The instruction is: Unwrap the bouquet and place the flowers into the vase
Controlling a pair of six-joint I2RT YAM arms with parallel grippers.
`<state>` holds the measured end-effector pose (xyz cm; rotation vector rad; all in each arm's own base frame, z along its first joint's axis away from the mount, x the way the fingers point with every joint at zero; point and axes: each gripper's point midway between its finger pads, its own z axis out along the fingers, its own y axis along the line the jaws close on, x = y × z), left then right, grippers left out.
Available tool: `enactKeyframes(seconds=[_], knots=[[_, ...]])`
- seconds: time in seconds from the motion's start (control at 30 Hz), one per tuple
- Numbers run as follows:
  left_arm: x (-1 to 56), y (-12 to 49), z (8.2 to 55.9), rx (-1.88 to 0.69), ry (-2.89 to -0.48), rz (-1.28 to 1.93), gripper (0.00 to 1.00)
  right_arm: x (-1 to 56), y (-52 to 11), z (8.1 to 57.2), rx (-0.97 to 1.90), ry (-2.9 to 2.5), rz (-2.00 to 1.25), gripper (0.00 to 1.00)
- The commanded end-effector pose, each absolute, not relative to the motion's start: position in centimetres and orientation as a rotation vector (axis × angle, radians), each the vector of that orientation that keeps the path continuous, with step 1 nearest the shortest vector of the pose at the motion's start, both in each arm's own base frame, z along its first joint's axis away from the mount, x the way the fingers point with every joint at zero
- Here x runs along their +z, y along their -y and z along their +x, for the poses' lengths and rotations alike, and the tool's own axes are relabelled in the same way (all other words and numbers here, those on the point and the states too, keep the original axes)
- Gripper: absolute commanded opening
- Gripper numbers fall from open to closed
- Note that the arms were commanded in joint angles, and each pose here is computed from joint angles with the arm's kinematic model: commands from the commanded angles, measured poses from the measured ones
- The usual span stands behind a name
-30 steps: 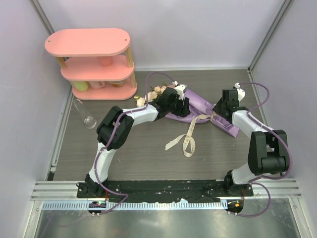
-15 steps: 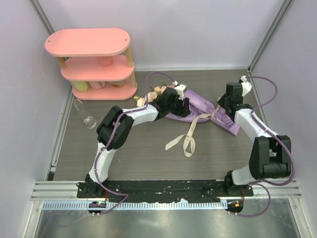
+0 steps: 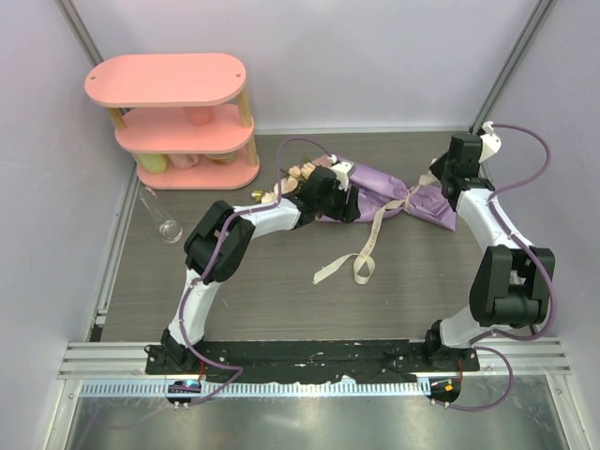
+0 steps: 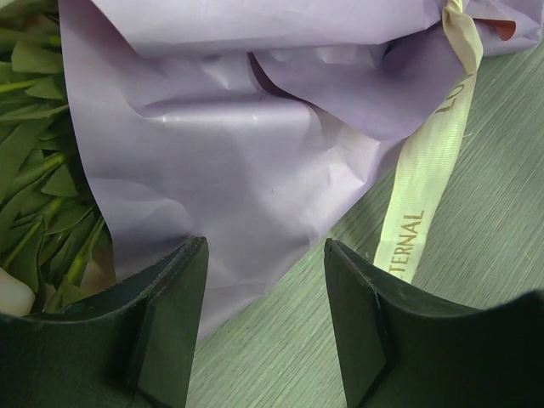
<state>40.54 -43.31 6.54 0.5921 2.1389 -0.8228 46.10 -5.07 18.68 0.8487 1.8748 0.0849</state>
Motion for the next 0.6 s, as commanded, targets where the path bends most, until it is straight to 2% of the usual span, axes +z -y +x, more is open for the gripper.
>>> enactKeyframes(seconds=[0.0, 0.07, 0.13, 0.17, 0.2, 0.23, 0.27, 0.37, 0.4, 0.43, 0.47, 0.53, 0.57], knots=[[7.9, 43.9, 41.6, -0.835, -2.079, 0.602, 0.61, 25.8, 5.4, 45.5, 0.122, -1.698, 0.83, 0.02], [8.0, 43.9, 41.5, -0.835, -2.077, 0.604, 0.61, 25.8, 6.4, 45.0, 0.045, -1.701, 0.841, 0.08], [8.2, 43.9, 41.5, -0.836, -2.072, 0.603, 0.61, 25.0, 7.4, 46.1, -0.035, -1.743, 0.813, 0.26], [8.3, 43.9, 41.5, -0.836, -2.072, 0.603, 0.61, 23.4, 7.4, 46.3, -0.062, -1.809, 0.806, 0.44], [8.4, 43.8, 41.5, -0.835, -2.07, 0.603, 0.61, 21.5, 7.3, 48.5, -0.077, -1.895, 0.782, 0.54], [8.4, 43.9, 41.5, -0.84, -2.068, 0.606, 0.61, 20.5, 7.1, 49.0, -0.092, -1.963, 0.778, 0.58], [8.6, 44.0, 41.3, -0.845, -2.066, 0.611, 0.61, 17.5, 6.9, 47.6, -0.15, -2.125, 0.799, 0.61], [9.5, 44.0, 40.9, -0.866, -2.046, 0.638, 0.63, 18.5, 4.8, 47.7, -0.157, -2.109, 0.713, 0.61], [10.0, 44.1, 40.6, -0.881, -2.033, 0.653, 0.63, 16.2, 4.7, 46.0, -0.187, -2.144, 0.691, 0.61], [10.6, 44.3, 40.5, -0.884, -2.019, 0.664, 0.64, 16.6, 2.8, 45.6, -0.152, -2.128, 0.636, 0.61], [11.7, 44.4, 40.5, -0.884, -1.994, 0.672, 0.63, 18.4, 1.2, 45.5, -0.104, -2.069, 0.587, 0.59], [12.7, 44.8, 40.3, -0.888, -1.965, 0.687, 0.62, 16.9, -0.5, 44.1, -0.081, -2.096, 0.535, 0.55], [13.3, 45.3, 40.2, -0.903, -1.953, 0.686, 0.59, 16.4, -1.9, 43.4, -0.074, -2.115, 0.487, 0.44]])
